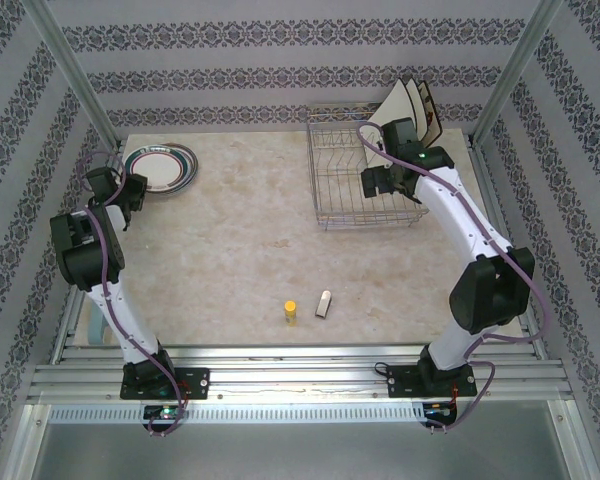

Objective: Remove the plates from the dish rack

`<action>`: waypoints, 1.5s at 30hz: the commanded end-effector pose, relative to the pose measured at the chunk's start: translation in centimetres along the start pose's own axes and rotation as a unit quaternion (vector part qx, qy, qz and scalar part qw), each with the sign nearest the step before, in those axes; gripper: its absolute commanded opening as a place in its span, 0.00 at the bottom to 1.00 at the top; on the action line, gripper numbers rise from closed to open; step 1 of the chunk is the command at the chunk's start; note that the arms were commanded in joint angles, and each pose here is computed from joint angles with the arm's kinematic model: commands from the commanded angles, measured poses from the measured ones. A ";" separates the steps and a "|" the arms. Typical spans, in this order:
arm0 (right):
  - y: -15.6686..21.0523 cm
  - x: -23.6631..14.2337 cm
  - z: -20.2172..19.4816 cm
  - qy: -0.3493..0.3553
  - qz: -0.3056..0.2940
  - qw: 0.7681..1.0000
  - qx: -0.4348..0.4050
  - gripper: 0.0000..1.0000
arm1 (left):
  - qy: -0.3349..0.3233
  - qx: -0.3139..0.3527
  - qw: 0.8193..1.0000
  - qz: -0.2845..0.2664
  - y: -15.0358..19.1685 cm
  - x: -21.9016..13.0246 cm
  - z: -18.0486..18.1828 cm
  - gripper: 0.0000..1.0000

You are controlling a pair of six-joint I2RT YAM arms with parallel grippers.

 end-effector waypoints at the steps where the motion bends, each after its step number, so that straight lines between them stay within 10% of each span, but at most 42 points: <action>1: -0.4 0.5 -0.6 0.014 0.007 1.000 -0.003 0.98 | 0.028 0.004 1.000 0.007 -0.6 0.7 -1.6 0.01; 18: -1.6 0.6 -0.7 0.010 -0.004 1.000 -0.005 0.98 | -0.077 0.075 0.994 0.030 0.8 0.1 -0.9 0.53; 28: -1.7 -0.7 -1.3 0.010 -0.018 1.000 -0.004 0.98 | -0.165 0.185 0.968 0.038 1.4 -1.8 -2.1 0.65; 39: -2.3 -2.1 -2.2 0.015 -0.035 0.999 0.002 0.98 | -0.212 0.323 0.921 0.056 3.8 -4.8 -5.2 0.86; 45: -4.2 -1.7 -4.8 0.041 -0.037 0.998 0.017 0.98 | -0.237 0.453 0.853 0.106 9.2 -9.8 -10.2 1.00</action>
Point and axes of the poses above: each hand's point on the last joint's axis, 136 mm out from that joint toward the fingers, its own x axis out along the fingers, its own z axis along the line the jaws close on, y = z × x, the point moved 6 cm from there along -x, back along the fingers, and after that the axes turned 12 degrees about -x, right-handed, at the moved point
